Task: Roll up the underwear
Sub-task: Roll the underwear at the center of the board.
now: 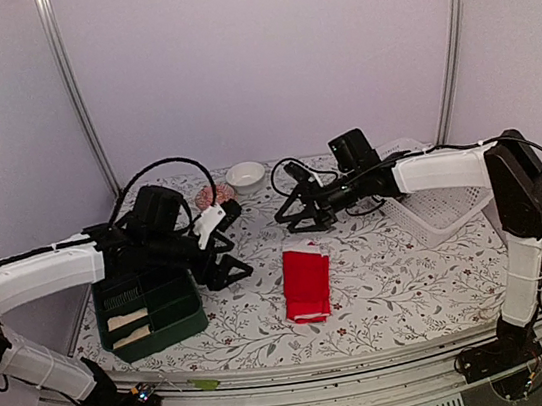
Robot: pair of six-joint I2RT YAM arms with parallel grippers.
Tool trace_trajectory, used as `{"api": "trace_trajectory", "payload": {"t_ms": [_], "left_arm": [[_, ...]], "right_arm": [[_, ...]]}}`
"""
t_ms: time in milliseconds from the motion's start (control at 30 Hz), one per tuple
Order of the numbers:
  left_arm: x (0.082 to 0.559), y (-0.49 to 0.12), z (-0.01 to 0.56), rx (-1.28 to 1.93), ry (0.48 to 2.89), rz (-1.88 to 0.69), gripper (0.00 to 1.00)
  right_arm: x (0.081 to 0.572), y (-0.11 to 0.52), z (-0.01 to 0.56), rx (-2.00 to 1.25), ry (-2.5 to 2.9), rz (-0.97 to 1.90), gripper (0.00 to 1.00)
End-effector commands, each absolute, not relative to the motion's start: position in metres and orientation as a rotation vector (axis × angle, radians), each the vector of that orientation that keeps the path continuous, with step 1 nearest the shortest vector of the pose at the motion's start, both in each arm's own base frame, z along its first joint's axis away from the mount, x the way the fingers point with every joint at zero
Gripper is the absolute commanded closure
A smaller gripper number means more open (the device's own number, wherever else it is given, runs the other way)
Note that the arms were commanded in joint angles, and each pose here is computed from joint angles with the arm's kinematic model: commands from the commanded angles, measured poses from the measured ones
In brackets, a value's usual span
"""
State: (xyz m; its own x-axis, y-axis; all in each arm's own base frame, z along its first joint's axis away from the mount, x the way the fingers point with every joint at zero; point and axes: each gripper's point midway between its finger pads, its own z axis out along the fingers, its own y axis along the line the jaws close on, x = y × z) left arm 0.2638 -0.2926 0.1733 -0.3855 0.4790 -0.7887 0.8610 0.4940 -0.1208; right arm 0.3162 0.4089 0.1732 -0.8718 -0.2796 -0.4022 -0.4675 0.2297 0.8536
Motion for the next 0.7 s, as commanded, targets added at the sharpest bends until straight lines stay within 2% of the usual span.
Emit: {"api": "trace_trajectory", "payload": {"t_ms": [0, 100, 300, 367, 567, 667], "left_arm": [[0.216, -0.324, 0.15, 1.441, 1.829, -0.655, 0.17], [0.205, -0.336, 0.134, 1.531, 1.742, -0.582, 0.22], [0.187, -0.357, 0.101, 1.671, 1.641, -0.458, 0.24], [0.182, -0.362, 0.091, 1.693, 1.618, -0.443, 0.27], [0.171, -0.38, 0.069, 1.766, 1.563, -0.425, 0.39], [0.172, -0.387, 0.057, 1.794, 1.544, -0.382, 0.43]], "right_arm": [[0.285, 0.379, 0.149, -0.741, 2.431, 1.62, 0.04], [0.268, 0.369, 0.136, -0.73, 2.477, 1.647, 0.12], [0.246, 0.367, 0.114, -0.734, 2.538, 1.706, 0.29], [0.243, 0.368, 0.103, -0.727, 2.562, 1.726, 0.37], [0.239, 0.374, 0.083, -0.705, 2.628, 1.76, 0.69], [0.237, 0.377, 0.075, -0.717, 2.655, 1.75, 0.92]]}}
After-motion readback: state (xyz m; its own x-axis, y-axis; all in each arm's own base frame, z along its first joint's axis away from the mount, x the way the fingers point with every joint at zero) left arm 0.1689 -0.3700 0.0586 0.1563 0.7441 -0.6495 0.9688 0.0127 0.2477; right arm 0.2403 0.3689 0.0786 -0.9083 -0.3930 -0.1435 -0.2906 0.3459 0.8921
